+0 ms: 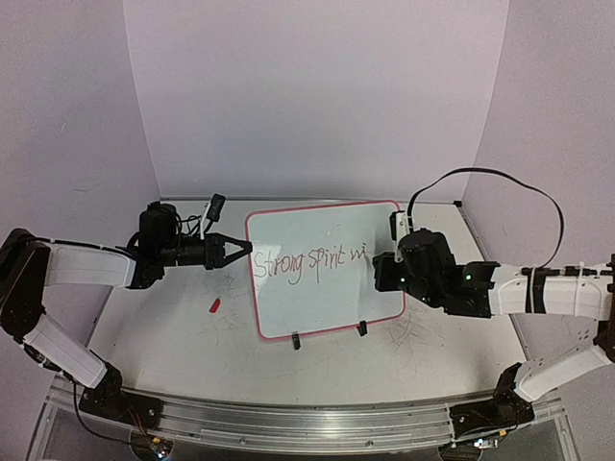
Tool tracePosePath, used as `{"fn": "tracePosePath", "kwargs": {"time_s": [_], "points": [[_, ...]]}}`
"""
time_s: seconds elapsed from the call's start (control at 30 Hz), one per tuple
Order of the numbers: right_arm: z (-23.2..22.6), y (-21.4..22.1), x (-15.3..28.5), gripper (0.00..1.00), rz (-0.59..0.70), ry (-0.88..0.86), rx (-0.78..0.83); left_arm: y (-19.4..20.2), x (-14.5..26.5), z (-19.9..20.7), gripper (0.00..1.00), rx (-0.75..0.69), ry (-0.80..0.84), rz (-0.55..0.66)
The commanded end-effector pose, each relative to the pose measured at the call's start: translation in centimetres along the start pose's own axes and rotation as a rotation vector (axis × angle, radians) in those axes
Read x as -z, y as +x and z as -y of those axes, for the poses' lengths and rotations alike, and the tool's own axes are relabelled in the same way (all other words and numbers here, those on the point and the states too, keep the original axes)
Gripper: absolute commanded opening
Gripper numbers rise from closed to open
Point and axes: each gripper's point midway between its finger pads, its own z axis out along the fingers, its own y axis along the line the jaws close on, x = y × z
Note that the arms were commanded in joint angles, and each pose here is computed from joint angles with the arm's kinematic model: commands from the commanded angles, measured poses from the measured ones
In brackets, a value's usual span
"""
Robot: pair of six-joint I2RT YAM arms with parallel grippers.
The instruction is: Write a sentence on the whiteboard
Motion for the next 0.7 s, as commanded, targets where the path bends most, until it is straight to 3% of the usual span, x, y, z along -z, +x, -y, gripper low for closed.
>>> {"fn": "tracePosePath", "kwargs": {"time_s": [0.0,0.43,0.67], "points": [[0.6,2.0,0.2,0.00,-0.051,0.009,-0.009,0.3,-0.7,0.4,0.00,-0.026,0.008,-0.029],[0.2,-3.5,2.2,0.00,0.091,-0.007,-0.025,0.3,-0.7,0.5,0.00,-0.027,0.008,-0.028],[0.3,-4.4,1.5,0.00,0.102,0.016,-0.006,0.2,-0.6,0.6,0.00,-0.031,0.009,-0.025]]}}
